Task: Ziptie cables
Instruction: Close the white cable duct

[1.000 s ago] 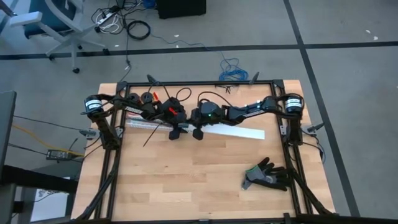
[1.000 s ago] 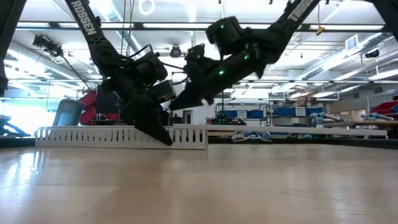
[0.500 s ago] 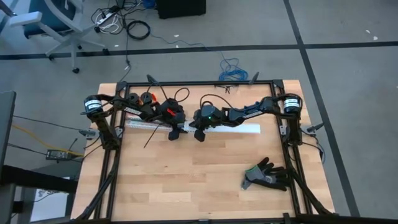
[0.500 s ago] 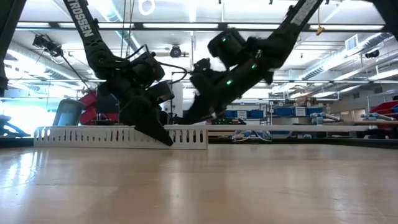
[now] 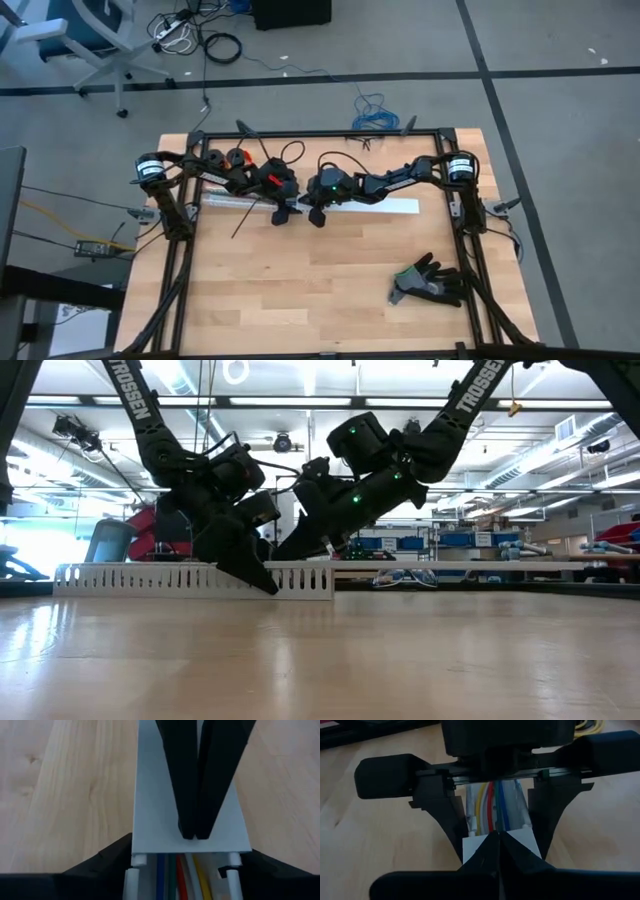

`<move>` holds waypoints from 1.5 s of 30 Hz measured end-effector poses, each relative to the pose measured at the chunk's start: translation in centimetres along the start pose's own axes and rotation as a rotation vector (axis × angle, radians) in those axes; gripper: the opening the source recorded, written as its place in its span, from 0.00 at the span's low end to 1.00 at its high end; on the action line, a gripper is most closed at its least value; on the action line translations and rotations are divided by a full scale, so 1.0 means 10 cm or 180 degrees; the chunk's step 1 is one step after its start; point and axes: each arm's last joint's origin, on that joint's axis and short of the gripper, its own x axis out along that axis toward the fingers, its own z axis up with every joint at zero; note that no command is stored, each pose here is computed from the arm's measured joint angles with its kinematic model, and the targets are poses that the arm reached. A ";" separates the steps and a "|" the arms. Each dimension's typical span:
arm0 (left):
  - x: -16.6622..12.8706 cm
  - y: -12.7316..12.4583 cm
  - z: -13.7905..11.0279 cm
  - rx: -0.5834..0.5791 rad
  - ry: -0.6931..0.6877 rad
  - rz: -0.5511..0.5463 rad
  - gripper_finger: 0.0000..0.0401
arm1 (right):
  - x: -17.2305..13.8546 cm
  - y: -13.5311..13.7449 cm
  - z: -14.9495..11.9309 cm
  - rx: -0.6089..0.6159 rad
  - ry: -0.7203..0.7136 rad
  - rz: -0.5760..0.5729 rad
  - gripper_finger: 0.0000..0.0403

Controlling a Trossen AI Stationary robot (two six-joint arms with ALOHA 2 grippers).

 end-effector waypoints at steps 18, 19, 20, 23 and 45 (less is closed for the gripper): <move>-0.32 -0.08 0.17 0.0053 -0.0073 0.0019 0.77 | -0.01 -0.04 -0.01 0.0023 0.0045 -0.0026 0.00; -0.33 -0.09 0.15 0.0063 -0.0066 0.0017 0.77 | -0.01 -0.04 -0.01 0.0023 0.0045 -0.0026 0.00; -0.34 -0.10 0.14 0.0071 -0.0061 0.0016 0.77 | -0.01 -0.04 -0.01 0.0023 0.0045 -0.0026 0.00; -0.33 -0.12 0.05 0.0066 -0.0028 0.0004 0.77 | -0.01 -0.04 -0.01 0.0023 0.0044 -0.0026 0.00; -0.32 -0.18 -0.21 -0.0076 0.0076 0.0115 0.66 | -0.01 -0.02 -0.01 0.0095 0.0064 0.0091 0.00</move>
